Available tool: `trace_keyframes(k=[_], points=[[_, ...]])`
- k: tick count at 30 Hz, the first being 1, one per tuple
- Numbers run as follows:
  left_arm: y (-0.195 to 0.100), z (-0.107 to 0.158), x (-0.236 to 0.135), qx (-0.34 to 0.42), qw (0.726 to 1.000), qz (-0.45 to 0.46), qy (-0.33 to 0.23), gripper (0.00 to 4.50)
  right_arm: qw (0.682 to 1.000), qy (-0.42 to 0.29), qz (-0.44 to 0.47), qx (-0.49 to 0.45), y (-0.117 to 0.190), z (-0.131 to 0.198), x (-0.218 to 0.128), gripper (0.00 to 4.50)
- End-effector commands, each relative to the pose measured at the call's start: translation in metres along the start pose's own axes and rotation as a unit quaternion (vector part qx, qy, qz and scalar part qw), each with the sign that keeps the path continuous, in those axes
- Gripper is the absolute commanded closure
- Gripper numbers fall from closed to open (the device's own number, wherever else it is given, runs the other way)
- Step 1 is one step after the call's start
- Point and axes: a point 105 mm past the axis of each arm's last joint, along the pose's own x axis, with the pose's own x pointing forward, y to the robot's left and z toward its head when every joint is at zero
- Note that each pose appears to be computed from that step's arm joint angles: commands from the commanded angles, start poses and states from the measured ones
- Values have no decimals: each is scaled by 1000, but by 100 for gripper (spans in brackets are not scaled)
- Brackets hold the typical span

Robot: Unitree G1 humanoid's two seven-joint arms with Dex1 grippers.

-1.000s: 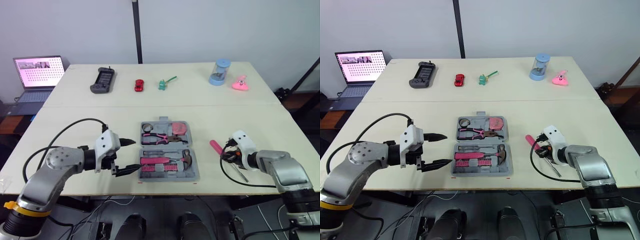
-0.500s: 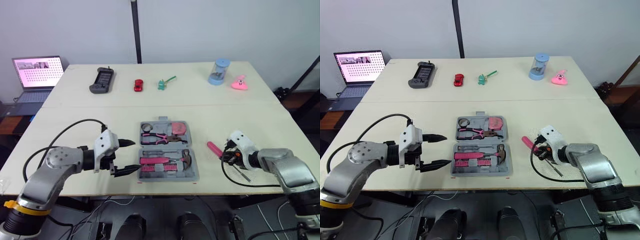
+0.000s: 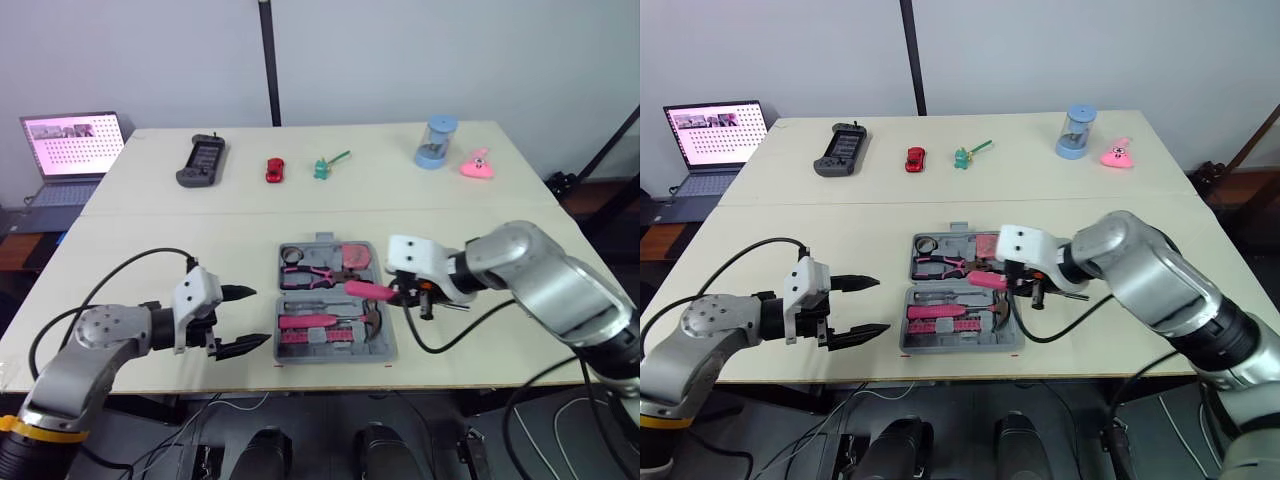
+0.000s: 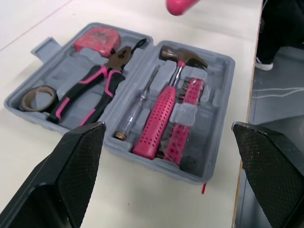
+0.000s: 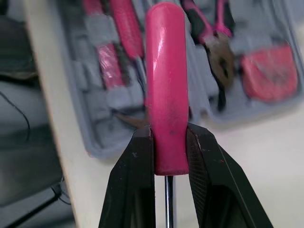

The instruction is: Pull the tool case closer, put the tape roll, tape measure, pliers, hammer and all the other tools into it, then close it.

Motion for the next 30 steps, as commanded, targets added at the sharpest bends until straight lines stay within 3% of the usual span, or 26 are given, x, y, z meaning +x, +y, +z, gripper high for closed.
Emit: trace_keyframes(k=[1,15,30], points=[[-6,6,-7,15,1000,7,-6,0,999,32,27,-24,20,14,11,410],[-31,-25,-19,-23,999,11,29,0,993,82,64,-52,48,24,62,410],[-34,-29,-32,-30,998,21,45,0,990,55,79,-101,60,54,91,410]])
